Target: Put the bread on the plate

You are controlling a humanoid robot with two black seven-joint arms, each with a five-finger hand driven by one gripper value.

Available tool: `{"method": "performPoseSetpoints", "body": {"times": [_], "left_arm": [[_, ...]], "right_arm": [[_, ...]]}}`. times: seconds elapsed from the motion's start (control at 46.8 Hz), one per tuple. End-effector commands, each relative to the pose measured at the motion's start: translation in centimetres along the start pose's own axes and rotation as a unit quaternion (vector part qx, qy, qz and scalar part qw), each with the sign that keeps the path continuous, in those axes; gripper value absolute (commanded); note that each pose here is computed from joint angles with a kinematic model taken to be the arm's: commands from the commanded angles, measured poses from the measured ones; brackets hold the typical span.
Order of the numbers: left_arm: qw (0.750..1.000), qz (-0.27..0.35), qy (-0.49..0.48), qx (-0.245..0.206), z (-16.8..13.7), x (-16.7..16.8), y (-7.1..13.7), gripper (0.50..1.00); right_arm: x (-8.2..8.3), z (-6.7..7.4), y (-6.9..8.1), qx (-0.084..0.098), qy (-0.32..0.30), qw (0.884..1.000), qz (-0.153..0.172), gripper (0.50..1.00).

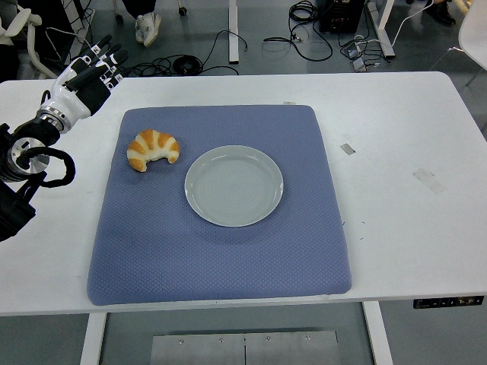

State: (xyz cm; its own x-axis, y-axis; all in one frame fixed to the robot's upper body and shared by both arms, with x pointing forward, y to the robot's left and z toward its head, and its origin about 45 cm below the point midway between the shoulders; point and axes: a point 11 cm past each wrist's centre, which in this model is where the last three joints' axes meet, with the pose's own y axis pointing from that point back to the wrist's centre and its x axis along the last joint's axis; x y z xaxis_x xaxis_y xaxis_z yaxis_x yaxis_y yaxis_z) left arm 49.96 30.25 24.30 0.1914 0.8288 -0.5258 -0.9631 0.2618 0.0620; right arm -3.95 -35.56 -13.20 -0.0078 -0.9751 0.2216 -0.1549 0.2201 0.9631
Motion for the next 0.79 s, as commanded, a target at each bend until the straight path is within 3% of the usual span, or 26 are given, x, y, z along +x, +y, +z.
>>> {"method": "performPoseSetpoints", "body": {"times": [0.0, 0.406, 0.769], "left_arm": [[1.0, -0.002, -0.002, 0.002, -0.1, -0.1, 0.0, 0.983], [0.999, -0.009, -0.032, 0.012, 0.1, -0.2, 0.1, 0.983], [0.984, -0.039, -0.171, 0.041, 1.7, -1.5, 0.4, 0.98]], "right_arm": [[0.0, 0.0, 0.0, 0.0, 0.0, 1.0, 0.0, 1.0], [0.0, 0.0, 0.0, 0.0, 0.0, 1.0, 0.0, 1.0], [0.0, 0.0, 0.0, 0.0, 0.0, 1.0, 0.0, 1.0]]}}
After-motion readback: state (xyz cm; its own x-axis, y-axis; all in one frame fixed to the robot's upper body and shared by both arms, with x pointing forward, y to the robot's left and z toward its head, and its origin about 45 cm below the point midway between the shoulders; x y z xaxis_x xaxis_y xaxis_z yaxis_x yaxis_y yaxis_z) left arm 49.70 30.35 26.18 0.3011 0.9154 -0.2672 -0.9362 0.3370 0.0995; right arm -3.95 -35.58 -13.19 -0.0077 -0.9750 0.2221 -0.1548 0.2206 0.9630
